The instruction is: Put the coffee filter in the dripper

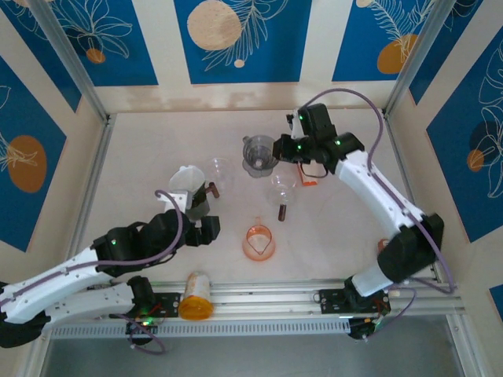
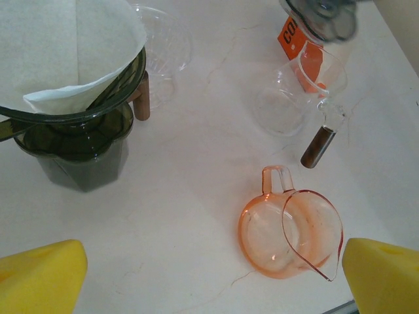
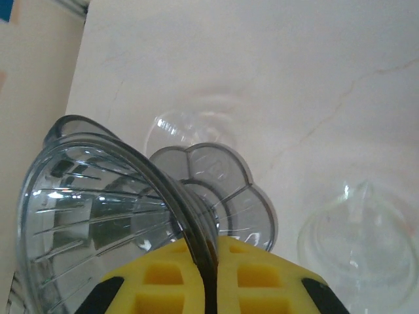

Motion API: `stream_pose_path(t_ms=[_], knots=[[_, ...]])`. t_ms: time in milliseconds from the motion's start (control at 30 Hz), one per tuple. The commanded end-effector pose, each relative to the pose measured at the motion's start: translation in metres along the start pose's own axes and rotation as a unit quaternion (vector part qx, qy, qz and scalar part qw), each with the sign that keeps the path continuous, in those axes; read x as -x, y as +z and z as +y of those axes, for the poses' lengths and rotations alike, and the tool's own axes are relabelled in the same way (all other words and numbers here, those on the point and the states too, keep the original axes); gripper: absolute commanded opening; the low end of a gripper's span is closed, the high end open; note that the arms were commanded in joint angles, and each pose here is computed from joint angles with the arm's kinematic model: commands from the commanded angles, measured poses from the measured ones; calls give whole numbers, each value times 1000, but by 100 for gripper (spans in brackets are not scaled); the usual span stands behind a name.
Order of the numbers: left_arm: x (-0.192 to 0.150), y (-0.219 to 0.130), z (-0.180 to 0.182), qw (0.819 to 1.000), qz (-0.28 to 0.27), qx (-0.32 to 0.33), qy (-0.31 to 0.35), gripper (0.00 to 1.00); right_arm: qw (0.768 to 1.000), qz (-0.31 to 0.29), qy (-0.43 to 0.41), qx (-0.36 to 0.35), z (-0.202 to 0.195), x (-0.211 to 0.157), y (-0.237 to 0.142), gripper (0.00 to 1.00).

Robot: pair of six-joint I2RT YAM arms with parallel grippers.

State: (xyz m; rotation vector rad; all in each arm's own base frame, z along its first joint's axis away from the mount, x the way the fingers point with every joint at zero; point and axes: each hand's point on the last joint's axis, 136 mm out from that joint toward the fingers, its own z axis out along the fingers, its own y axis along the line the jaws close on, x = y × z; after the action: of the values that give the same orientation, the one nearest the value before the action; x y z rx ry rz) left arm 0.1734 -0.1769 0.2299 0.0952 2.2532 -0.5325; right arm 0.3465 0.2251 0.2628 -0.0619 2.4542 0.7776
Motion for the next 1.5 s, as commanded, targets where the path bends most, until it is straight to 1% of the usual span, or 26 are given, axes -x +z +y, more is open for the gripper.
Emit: stream_pose_path(t_ms=[0,133,233,300,400,733,1200,1300,1367,1467], knots=[[1,-1,3,1000,-9,-1,-12,100,999,40,3,-16,-1,-47,-16,0],[-1,-2,6,1000,-8,-2,-12,100,997,82,-5,-11,5,-96,-27,0],[-4,-1,8,1000,-6,-2,-15,100,993,116,-10,-7,8,-127,-26,0],[-7,-1,10,1000,-5,-2,-17,100,990,138,-13,-9,9,-143,-22,0],[-10,1,11,1000,-3,-2,-20,100,988,155,-14,-16,5,-159,-16,0],[-14,5,13,1000,1,1,-19,100,983,180,-22,-40,-8,-184,-2,0],[-15,8,13,1000,2,6,-16,100,982,177,-26,-60,-22,-196,-1,1],[-16,9,11,1000,5,6,-14,100,982,177,-24,-60,-24,-199,-2,12],[-16,10,10,1000,7,5,-14,100,982,178,-23,-59,-25,-201,-3,24],[-16,11,9,1000,7,5,-14,100,983,173,-22,-52,-22,-201,-6,44]])
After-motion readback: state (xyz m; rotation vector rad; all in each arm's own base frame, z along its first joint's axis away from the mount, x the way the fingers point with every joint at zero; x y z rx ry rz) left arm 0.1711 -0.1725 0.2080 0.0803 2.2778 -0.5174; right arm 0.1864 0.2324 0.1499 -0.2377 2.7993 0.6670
